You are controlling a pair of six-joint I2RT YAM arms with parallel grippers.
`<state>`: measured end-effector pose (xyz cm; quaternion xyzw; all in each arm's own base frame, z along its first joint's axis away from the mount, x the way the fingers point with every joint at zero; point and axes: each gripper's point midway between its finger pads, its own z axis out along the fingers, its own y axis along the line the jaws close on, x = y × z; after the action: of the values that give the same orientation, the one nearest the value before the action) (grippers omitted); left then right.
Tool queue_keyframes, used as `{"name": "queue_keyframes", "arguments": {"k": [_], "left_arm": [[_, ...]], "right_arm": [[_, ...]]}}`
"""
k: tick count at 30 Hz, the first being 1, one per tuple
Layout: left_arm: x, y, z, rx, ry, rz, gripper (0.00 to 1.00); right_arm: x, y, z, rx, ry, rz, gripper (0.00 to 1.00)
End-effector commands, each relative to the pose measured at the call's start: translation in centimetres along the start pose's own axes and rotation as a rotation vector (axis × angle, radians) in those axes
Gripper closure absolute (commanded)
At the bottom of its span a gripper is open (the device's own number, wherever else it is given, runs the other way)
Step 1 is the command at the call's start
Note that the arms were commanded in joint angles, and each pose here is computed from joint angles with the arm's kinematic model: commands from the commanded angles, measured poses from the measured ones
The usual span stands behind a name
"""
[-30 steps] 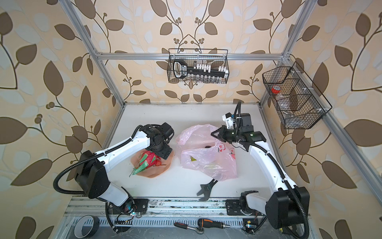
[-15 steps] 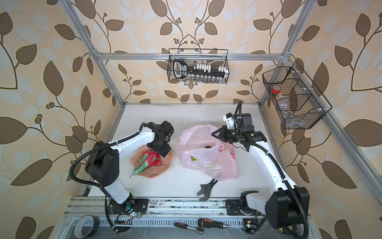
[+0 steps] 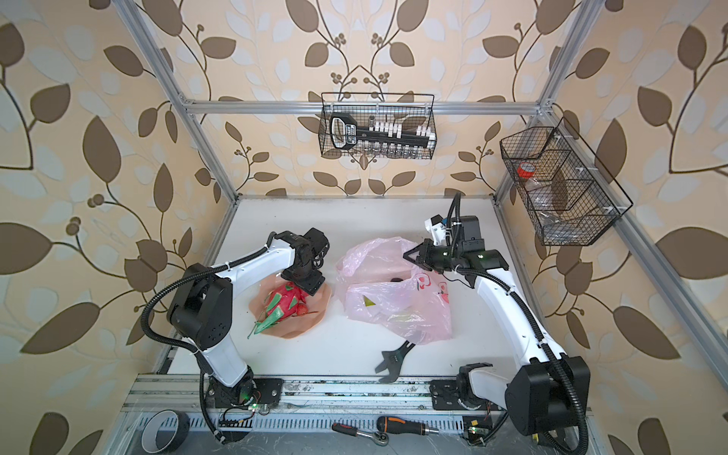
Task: Place the fruits into the plastic bag
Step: Pick up the fruit from the plate.
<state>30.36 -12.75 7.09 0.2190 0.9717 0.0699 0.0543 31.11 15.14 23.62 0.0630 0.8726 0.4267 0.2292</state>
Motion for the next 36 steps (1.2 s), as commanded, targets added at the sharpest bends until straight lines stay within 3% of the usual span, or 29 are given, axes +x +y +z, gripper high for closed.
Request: {"name": "queue_keyframes", "arguments": {"k": [1,13,22,30,36], "left_arm": [[0.2,-0.2,0.5,0.018,0.01,-0.007,0.24],[1.2,-0.5,1.9,0.022,0.038,-0.028,0.33],[0.9,-0.4,1.2,0.023,0.02,-0.035,0.47],[0.0,-0.2,-1.4,0.038,-0.043,-0.065,0.58],[-1.2,-0.3,-5.1,0.085,-0.143,-0.113,0.61]], "right_arm": [[-0.6,1.0,-0.5,-0.019,-0.007,-0.03,1.0],[-0.4,0.9,-0.7,-0.012,-0.009,-0.027,1.0],[-0.5,0.9,-0.8,-0.009,-0.017,-0.023,1.0],[-0.5,0.9,-0.8,-0.008,-0.018,-0.024,1.0],[-0.6,1.0,-0.8,-0.009,-0.019,-0.024,1.0]]}}
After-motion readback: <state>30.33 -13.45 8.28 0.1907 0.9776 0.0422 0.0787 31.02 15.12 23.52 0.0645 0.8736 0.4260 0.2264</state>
